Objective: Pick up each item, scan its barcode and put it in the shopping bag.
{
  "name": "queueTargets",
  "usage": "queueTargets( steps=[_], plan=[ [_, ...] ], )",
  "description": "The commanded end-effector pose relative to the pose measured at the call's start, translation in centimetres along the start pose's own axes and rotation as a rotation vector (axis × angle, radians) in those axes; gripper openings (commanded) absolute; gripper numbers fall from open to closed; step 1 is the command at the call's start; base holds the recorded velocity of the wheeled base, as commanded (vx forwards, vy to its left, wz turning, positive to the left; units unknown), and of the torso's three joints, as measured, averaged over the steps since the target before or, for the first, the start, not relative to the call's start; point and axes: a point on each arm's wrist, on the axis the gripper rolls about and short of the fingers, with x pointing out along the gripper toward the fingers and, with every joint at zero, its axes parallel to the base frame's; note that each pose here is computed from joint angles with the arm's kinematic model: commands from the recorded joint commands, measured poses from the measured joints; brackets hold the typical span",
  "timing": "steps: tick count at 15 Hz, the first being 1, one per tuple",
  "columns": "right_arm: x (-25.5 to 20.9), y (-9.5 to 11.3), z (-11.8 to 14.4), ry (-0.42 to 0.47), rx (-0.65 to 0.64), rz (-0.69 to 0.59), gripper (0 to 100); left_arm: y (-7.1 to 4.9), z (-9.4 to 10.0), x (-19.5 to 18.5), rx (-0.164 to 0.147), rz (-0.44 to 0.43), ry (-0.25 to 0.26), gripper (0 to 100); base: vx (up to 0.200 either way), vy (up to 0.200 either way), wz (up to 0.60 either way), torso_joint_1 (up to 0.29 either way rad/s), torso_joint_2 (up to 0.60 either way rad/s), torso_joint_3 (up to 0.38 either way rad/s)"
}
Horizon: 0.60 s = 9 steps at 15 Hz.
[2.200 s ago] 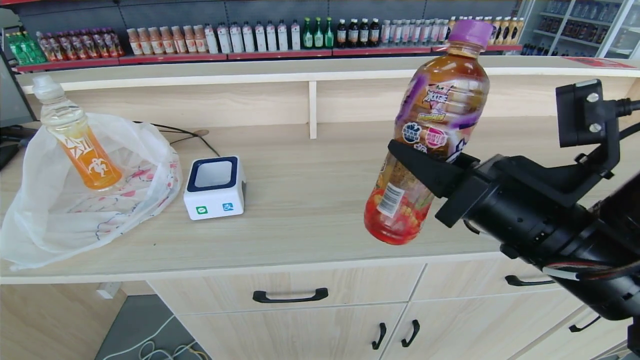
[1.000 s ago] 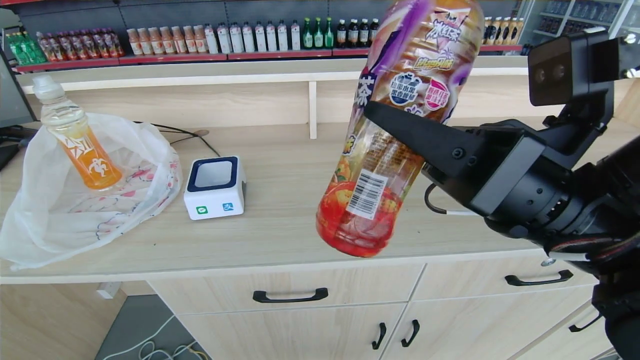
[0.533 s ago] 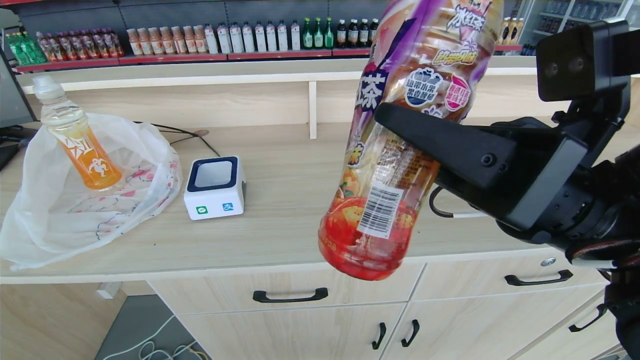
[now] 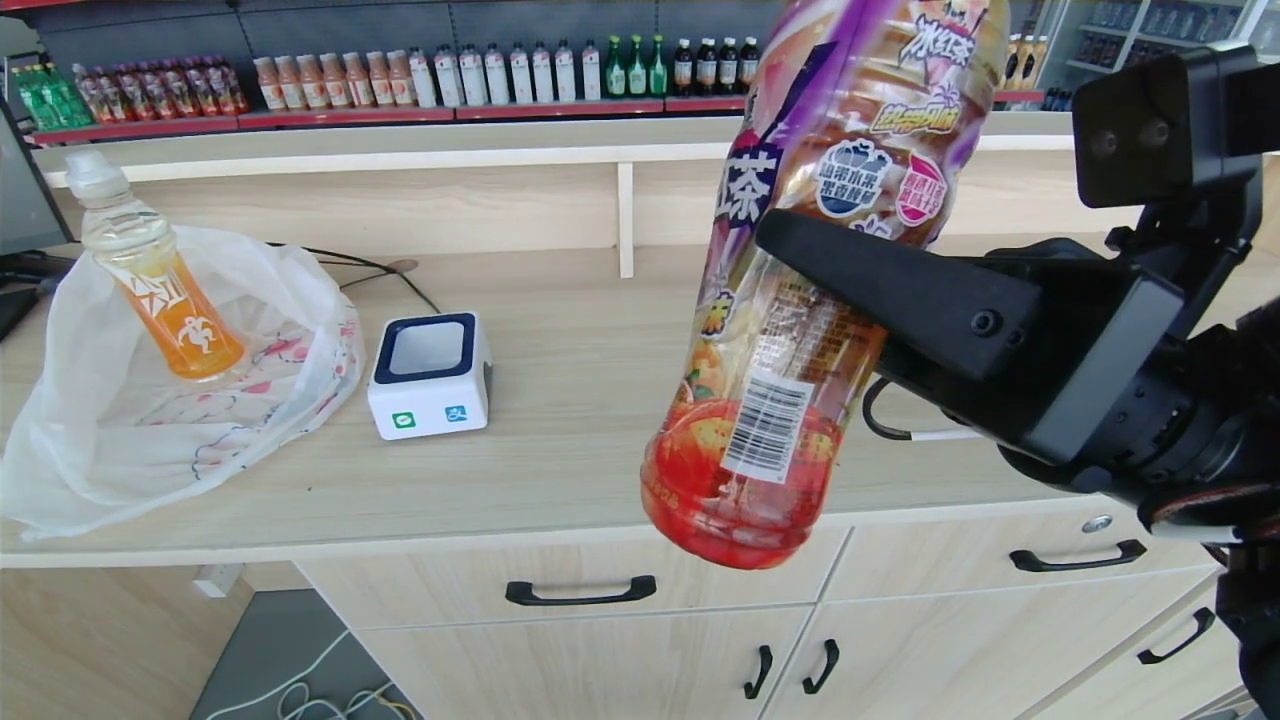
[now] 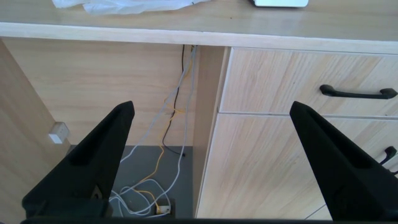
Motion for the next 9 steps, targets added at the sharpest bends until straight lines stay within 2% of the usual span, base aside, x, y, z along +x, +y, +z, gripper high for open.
queueTargets(
  steps=[1, 9],
  plan=[
    [-0.03, 0.02, -0.03, 0.001, 0.000, 0.000, 0, 0.00, 0.00, 0.00, 0.001, 0.001, 0.000, 100, 0.000, 0.000, 0.00, 0.000, 0.00, 0.000],
    [-0.24, 0.05, -0.15, 0.005, 0.004, -0.006, 0, 0.00, 0.01, 0.00, 0.001, -0.001, -0.002, 100, 0.000, 0.000, 0.00, 0.000, 0.00, 0.000]
  ],
)
